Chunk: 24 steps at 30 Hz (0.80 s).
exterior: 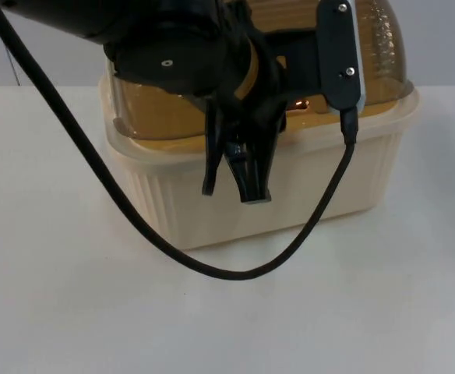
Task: Open the box lid with the left hand, place the block into the box with the right hand, then close the box lid with the left hand.
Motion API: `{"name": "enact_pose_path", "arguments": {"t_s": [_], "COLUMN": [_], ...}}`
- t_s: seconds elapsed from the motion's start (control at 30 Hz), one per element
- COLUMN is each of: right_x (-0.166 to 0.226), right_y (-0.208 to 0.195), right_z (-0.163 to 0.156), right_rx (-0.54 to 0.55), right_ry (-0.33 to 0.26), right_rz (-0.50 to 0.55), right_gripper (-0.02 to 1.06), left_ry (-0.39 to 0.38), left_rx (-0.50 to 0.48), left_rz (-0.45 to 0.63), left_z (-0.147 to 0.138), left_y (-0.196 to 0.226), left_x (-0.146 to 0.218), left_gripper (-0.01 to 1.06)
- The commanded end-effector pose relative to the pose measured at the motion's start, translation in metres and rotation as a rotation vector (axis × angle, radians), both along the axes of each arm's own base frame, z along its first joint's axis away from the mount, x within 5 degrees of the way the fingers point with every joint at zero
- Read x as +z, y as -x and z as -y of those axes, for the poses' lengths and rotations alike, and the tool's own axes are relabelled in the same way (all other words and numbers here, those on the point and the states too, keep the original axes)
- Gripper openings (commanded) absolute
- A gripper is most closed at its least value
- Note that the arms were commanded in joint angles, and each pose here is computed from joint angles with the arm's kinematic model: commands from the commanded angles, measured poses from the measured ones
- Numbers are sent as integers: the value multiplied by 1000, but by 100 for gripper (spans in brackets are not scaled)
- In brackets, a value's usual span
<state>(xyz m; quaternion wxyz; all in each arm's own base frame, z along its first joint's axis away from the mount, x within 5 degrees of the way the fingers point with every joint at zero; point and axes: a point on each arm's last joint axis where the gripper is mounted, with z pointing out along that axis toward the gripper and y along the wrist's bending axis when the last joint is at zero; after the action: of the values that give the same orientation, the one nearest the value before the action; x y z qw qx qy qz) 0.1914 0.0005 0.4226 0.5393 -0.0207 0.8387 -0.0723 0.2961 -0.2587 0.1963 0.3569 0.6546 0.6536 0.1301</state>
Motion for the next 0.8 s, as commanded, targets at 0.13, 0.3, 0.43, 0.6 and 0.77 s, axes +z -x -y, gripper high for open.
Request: {"name": "enact_pose_path", "arguments": {"t_s": [0.13,0.3,0.43,0.6,0.77], "right_x": [2,2,3,3,2], "right_y": [0,0,2,2,3], "right_z": [-1,-1,0,0,0], "right_rx": [4,4,4,1,1], "right_ry": [3,3,3,3,3], "right_rz": [8,8,12,3,1], "right_gripper": [105,105,105,105,105], "left_ry": [-33,-46,-35,-11,15], "left_rx": [25,42,72,134,200], "left_rz": [25,24,26,65,129], "left_z": [-6,-9,-11,-14,-17], "left_y": [-2,-2,-2,-5,-10], "left_x": [10,12,15,19,24], "left_gripper": [0,0,0,0,0]}}
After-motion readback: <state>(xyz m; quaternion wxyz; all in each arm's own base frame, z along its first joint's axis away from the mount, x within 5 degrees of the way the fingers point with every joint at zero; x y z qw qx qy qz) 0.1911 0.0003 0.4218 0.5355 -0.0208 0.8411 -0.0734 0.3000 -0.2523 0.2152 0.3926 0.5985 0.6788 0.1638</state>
